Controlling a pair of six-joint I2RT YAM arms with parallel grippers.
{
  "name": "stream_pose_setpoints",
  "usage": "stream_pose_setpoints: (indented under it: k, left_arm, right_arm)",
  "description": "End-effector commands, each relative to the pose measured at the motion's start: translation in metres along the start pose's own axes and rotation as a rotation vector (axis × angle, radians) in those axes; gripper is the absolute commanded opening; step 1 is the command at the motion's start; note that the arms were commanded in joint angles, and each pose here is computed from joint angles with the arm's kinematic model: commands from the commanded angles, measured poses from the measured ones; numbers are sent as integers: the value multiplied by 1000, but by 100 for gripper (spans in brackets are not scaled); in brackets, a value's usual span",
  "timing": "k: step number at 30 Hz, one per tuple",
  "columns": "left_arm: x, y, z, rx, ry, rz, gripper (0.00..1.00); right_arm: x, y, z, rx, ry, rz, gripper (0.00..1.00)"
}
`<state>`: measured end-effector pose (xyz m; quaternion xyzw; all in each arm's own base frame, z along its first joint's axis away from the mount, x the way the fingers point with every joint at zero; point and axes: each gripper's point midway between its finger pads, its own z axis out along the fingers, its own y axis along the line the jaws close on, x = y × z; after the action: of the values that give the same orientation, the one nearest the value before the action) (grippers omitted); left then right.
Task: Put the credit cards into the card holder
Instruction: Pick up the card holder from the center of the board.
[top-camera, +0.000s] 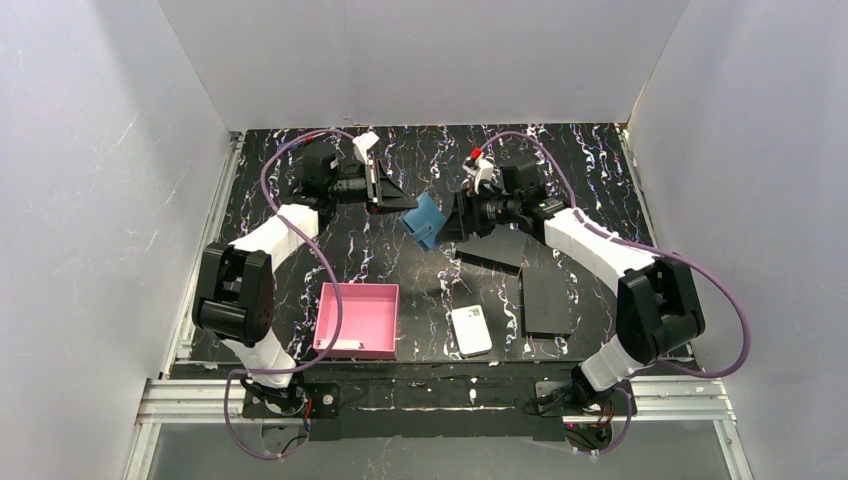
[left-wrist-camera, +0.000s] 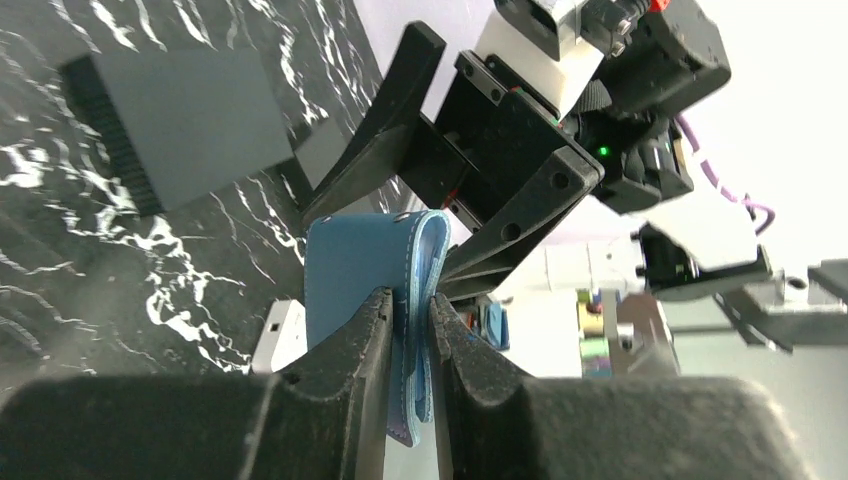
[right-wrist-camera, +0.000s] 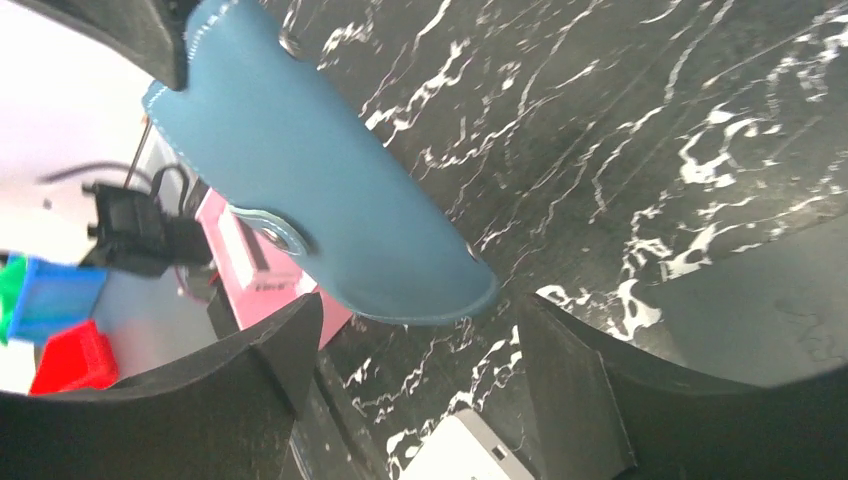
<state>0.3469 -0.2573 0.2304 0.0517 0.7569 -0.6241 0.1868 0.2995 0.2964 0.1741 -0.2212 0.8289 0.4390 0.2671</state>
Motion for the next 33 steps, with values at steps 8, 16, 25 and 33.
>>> stream_pose_setpoints:
  k: [8, 16, 25, 33]
  left_arm:
    - [60, -80, 3, 250, 243, 277, 0]
    - [69, -88, 3, 275, 270, 300, 0]
    - [77, -93, 7, 291, 297, 302, 0]
    - [37, -73, -1, 161, 119, 242, 51]
  right_arm:
    - [-1, 61, -52, -316, -125, -277, 77]
    - [0, 83, -58, -488, -142, -233, 55]
    - [2, 85, -44, -490, -153, -212, 42]
    - [-21, 47, -31, -230, -267, -57, 1]
